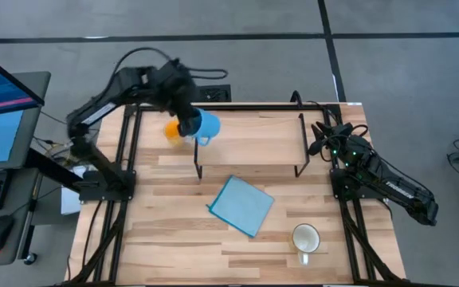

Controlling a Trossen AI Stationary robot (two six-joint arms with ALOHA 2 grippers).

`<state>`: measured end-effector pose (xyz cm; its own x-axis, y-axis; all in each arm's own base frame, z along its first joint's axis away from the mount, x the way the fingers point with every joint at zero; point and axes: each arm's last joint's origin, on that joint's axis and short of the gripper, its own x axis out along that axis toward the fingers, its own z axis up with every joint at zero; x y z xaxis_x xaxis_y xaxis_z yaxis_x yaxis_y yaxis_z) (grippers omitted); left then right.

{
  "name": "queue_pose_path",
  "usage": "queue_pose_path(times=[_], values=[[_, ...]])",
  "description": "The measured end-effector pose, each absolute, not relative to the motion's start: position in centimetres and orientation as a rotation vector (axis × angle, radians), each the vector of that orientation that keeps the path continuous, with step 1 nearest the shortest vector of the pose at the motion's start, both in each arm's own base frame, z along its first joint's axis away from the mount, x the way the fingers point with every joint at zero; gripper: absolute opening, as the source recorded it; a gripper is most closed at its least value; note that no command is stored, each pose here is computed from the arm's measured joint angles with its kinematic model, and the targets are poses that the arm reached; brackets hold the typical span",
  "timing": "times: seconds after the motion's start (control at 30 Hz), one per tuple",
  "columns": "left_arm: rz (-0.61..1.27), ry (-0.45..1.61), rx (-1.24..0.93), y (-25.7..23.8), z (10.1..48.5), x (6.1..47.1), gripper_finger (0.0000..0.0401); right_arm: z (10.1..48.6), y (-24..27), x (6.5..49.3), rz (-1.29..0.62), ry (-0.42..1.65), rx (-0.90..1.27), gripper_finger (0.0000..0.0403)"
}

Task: Stack small to large cups/mugs on shelf
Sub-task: Put the blue mug on the shelf

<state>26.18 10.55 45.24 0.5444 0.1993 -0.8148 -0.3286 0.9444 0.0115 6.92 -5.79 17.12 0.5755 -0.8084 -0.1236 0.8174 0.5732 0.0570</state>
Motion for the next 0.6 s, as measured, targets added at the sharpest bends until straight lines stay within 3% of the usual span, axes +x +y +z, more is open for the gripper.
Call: queue_pose_path(times=[0.17,0.6], values=[[0.260,1.088,-0.127,12.4,44.3,28.6,0.0006,17.1,-5.8,6.9,-0.954,0.087,0.112,0.0134],[0.169,1.193,-0.064,14.8,40.3,33.0,0.0006,17.1,-5.8,6.9,-0.953,0.088,0.112,0.0134]])
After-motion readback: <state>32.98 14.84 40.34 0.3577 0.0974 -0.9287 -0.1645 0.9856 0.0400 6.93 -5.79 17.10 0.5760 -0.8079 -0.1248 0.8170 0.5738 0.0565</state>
